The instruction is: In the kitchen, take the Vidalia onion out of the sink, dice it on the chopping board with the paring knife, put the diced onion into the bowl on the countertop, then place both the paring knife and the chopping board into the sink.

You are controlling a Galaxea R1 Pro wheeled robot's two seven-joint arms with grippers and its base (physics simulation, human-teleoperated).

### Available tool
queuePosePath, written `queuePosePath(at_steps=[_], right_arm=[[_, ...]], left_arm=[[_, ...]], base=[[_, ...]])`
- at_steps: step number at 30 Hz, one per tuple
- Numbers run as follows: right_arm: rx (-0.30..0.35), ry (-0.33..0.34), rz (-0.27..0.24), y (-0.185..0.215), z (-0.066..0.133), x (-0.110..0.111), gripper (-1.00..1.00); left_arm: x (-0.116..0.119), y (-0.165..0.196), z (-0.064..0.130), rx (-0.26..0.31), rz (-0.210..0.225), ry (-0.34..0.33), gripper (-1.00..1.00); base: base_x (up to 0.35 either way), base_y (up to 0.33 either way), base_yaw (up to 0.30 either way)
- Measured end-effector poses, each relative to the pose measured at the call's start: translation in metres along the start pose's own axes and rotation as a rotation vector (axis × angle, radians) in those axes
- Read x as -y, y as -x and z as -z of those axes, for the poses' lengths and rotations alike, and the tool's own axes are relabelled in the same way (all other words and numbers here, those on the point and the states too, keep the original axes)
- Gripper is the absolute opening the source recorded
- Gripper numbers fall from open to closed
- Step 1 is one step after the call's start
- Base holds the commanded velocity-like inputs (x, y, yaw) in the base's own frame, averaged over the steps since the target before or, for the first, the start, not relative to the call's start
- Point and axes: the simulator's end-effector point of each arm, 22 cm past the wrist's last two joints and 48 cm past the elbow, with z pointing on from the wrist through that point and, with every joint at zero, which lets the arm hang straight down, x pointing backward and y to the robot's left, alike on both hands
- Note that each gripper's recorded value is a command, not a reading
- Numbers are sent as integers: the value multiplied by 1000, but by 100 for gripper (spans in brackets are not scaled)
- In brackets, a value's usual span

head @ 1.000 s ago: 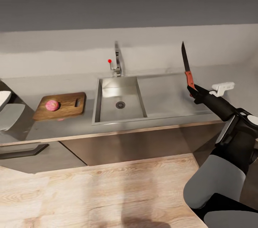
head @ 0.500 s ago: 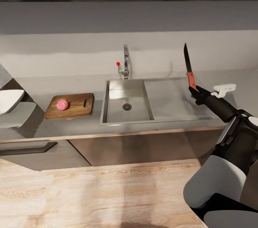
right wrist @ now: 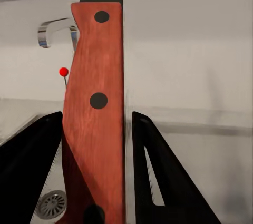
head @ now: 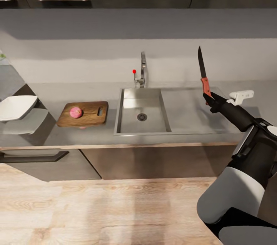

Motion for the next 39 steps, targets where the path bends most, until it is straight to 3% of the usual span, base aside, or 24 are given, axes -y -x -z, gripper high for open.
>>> queuePosePath(at_steps=[10,28,39], right_arm=[[14,-2,2,10,3,0,-100],[42,-14,0,27,12,3,-100],[59,-14,4,39,16,1,-100]], left_arm=[[1,2,-2,10,2,-1,100],[1,9,-5,35,5,-3,100],[2,15,-7,53,7,-4,100]], base=[[-54,36,97],[-239,193,68],[-29,216,71]])
